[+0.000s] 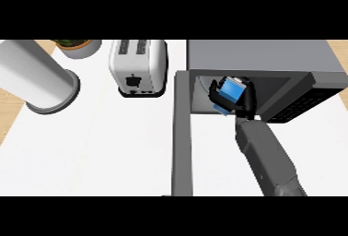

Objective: Pick up the milk, place it into the microwave and close the microwave

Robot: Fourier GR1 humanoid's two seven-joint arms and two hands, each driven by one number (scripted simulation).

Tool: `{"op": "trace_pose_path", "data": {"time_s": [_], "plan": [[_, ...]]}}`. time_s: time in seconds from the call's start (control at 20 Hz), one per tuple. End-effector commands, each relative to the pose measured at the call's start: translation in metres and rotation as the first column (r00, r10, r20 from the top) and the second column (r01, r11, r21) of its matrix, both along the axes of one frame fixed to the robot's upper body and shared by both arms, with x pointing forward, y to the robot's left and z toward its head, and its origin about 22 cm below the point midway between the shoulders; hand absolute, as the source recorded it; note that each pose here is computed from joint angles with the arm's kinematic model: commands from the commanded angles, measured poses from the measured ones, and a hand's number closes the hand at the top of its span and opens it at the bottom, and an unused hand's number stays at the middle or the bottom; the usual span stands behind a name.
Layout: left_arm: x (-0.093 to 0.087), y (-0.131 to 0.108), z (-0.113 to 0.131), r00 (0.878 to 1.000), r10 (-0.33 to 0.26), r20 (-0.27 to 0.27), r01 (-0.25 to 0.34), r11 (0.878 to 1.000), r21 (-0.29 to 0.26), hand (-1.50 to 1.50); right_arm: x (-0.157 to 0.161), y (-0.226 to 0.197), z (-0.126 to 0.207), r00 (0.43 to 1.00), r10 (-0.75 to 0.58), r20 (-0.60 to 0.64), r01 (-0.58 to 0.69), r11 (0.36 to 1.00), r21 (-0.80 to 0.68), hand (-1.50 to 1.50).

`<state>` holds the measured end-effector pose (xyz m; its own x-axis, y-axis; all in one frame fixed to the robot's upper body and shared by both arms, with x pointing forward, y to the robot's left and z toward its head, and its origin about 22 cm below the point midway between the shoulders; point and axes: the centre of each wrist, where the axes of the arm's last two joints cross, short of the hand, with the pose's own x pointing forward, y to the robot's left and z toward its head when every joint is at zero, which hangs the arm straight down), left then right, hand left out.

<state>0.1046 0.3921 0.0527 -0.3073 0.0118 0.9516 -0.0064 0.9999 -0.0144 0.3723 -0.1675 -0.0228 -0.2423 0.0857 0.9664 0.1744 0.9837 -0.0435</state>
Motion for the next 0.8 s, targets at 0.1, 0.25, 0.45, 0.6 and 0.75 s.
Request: {"op": "trace_pose_path", "data": {"time_s": [0.1, 0.25, 0.45, 0.6, 0.75], "plan": [[0.003, -0.005, -0.007, 0.999, -0.026, -0.021, 0.026, 0.999, -0.027, -1.50, 0.026, -0.016, 0.004, 0.998, -0.026, 0.062, 0.031, 0.995, -0.094, 1.50], [-0.004, 0.002, -0.007, 1.000, -0.024, -0.009, 0.024, 1.000, -0.011, -1.50, 0.018, 0.012, -0.012, 0.994, -0.031, 0.107, 0.044, 0.992, -0.120, 1.50], [0.013, 0.000, -0.013, 1.000, -0.027, -0.007, 0.027, 1.000, -0.016, -1.50, 0.042, 0.000, 0.016, 0.994, -0.065, 0.092, 0.083, 0.974, -0.209, 1.50], [0.010, 0.010, -0.013, 1.000, -0.028, 0.002, 0.028, 1.000, -0.011, -1.50, 0.045, 0.000, 0.019, 0.986, -0.090, 0.138, 0.131, 0.938, -0.322, 1.50], [0.019, 0.008, -0.015, 0.999, -0.034, 0.007, 0.034, 0.999, -0.024, -1.50, 0.042, 0.006, 0.014, 0.978, -0.101, 0.181, 0.176, 0.867, -0.466, 1.50]]}}
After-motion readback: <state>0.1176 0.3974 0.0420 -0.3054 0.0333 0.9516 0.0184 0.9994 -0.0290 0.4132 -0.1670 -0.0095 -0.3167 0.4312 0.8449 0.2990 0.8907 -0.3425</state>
